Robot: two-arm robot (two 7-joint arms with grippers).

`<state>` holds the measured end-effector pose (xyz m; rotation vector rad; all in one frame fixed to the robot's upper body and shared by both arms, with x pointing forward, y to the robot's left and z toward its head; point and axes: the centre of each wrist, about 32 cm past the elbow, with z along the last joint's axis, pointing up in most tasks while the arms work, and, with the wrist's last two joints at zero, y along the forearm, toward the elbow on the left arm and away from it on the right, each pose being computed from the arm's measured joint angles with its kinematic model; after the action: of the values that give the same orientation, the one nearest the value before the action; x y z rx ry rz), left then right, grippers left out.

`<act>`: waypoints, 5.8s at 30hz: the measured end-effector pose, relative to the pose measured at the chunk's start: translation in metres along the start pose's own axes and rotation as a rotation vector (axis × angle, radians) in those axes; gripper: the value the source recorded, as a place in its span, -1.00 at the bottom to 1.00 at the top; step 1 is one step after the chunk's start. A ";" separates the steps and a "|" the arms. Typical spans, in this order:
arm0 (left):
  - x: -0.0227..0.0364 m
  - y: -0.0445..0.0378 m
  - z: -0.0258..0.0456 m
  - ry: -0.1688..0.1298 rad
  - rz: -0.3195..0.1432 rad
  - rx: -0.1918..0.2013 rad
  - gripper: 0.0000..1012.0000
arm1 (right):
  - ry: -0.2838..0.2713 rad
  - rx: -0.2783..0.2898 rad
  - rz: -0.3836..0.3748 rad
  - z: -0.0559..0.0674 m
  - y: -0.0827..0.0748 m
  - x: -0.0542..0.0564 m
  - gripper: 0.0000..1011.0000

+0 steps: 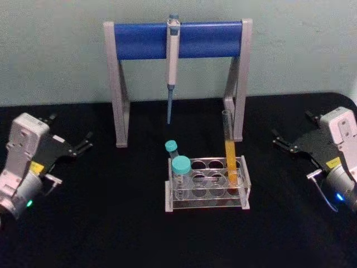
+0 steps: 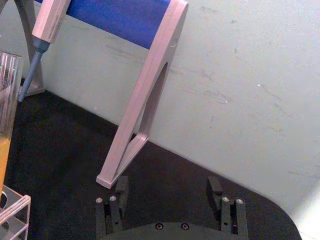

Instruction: Pick up the test tube from the test tube rack, shake it, then place it back into the test tube rack.

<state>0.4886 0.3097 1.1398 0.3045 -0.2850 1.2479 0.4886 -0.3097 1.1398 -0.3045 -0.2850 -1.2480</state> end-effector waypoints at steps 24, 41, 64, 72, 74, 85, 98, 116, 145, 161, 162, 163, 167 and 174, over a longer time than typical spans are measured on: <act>0.0000 0.0000 0.0000 0.000 0.000 0.000 0.98 | 0.114 0.003 0.126 0.010 -0.016 -0.008 0.98; 0.0000 0.0000 0.0000 0.000 0.000 0.000 0.98 | 0.253 0.028 0.321 0.031 -0.013 -0.022 0.98; 0.0000 0.0000 0.0000 0.000 0.000 0.000 0.98 | 0.305 -0.041 0.456 0.041 0.028 -0.018 0.98; 0.0000 0.0000 0.0000 0.000 0.000 0.000 0.98 | 0.297 -0.060 0.475 0.041 0.034 -0.018 0.98; 0.0000 0.0000 0.0000 0.000 0.000 0.000 0.98 | 0.294 -0.063 0.476 0.041 0.035 -0.019 0.98; 0.0000 0.0000 0.0000 0.000 0.000 0.000 0.98 | 0.267 -0.069 0.480 0.042 0.037 -0.020 0.98; 0.0000 0.0000 0.0000 0.000 0.000 0.000 0.98 | 0.266 -0.066 0.479 0.042 0.037 -0.019 0.94; 0.0000 0.0000 0.0000 0.000 0.000 0.000 0.98 | 0.268 -0.066 0.479 0.042 0.037 -0.019 -0.05; 0.0000 0.0000 0.0000 0.000 0.000 0.000 0.98 | 0.279 -0.014 0.500 0.036 0.033 -0.024 -0.54; 0.0000 0.0000 0.0000 0.000 0.000 0.000 0.98 | 0.252 0.066 0.442 0.030 0.017 -0.027 -0.54; 0.0000 0.0000 0.0000 0.000 0.000 0.000 0.98 | 0.252 0.071 0.440 0.030 0.017 -0.027 -0.54; 0.0000 0.0000 0.0000 0.000 0.000 0.000 0.98 | 0.253 0.082 0.436 0.030 0.016 -0.027 -0.54; 0.0000 0.0000 0.0000 0.000 0.000 0.000 0.98 | 0.268 0.109 0.429 0.031 0.015 -0.025 -0.54; 0.0000 0.0000 0.0000 0.000 0.000 0.000 0.98 | 0.305 0.158 0.427 0.036 0.013 -0.023 -0.54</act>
<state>0.4886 0.3097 1.1398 0.3044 -0.2850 1.2479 0.4927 -0.2722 1.1634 -0.0309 -0.0485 -0.8289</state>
